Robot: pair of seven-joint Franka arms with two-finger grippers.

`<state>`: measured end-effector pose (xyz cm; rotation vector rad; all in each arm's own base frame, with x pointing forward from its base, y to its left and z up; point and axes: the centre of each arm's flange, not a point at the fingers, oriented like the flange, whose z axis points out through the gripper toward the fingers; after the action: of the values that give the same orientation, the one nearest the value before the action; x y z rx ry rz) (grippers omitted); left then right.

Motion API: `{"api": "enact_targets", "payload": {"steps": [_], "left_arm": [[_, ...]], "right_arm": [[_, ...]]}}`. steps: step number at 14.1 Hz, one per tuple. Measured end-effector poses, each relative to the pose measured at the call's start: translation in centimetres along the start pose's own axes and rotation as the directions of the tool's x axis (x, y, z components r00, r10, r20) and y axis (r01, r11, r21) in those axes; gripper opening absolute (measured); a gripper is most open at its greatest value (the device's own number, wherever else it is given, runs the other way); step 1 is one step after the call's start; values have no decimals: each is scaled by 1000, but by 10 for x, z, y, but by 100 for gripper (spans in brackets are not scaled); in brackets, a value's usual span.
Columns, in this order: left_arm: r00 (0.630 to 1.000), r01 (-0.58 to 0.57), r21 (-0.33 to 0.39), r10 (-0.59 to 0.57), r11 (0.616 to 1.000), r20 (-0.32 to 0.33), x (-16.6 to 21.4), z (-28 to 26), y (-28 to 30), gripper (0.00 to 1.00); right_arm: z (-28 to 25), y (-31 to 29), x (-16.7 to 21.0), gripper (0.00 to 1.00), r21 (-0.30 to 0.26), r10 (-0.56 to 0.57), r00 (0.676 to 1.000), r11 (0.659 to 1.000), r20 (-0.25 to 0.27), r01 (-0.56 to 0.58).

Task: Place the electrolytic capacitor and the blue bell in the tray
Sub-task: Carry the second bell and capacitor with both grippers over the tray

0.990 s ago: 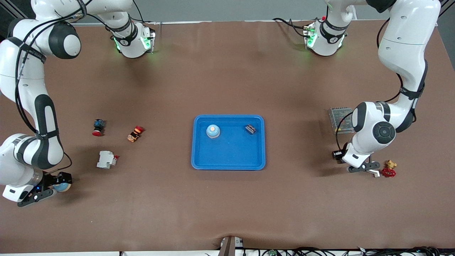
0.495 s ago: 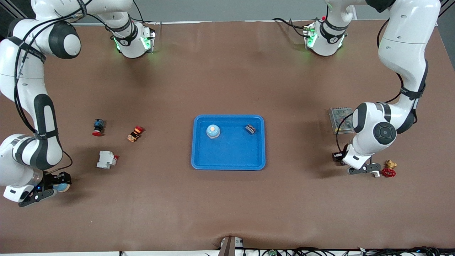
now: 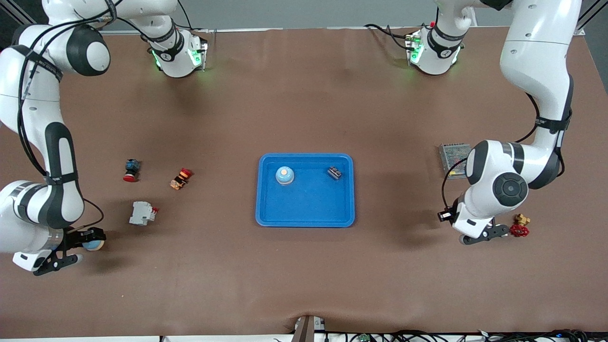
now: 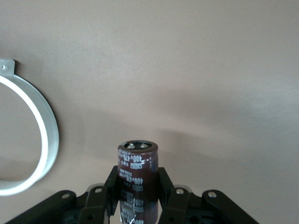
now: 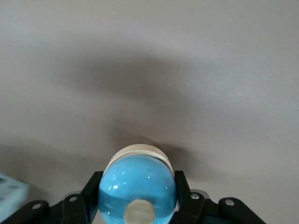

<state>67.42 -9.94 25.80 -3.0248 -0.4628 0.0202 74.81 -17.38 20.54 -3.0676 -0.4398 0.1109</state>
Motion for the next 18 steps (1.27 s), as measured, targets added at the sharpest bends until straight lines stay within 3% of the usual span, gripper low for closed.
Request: {"api": "enact_targets", "payload": {"steps": [3, 5, 9, 13, 18], "left_arm": [[992, 123, 5, -123, 992, -1, -15, -24, 46, 36], [979, 206, -5, -206, 979, 2, -30, -49, 84, 36], [944, 329, -44, -328, 943, 10, -62, -80, 146, 36], [910, 414, -53, -414, 909, 13, -90, -76, 193, 36], [884, 467, -82, -467, 881, 13, -124, -56, 243, 36]], "right_arm": [[-37, -54, 25, 66, 8, 157, 988, 988, -4, -157], [-62, -99, 43, 66, 8, 287, 958, 958, -20, -287], [-88, -201, 66, 66, 8, 470, 883, 883, -3, -470], [-100, -286, 73, 66, 17, 621, 783, 783, 8, -621], [-98, -396, 71, 66, 51, 725, 688, 689, -36, -723]]}}
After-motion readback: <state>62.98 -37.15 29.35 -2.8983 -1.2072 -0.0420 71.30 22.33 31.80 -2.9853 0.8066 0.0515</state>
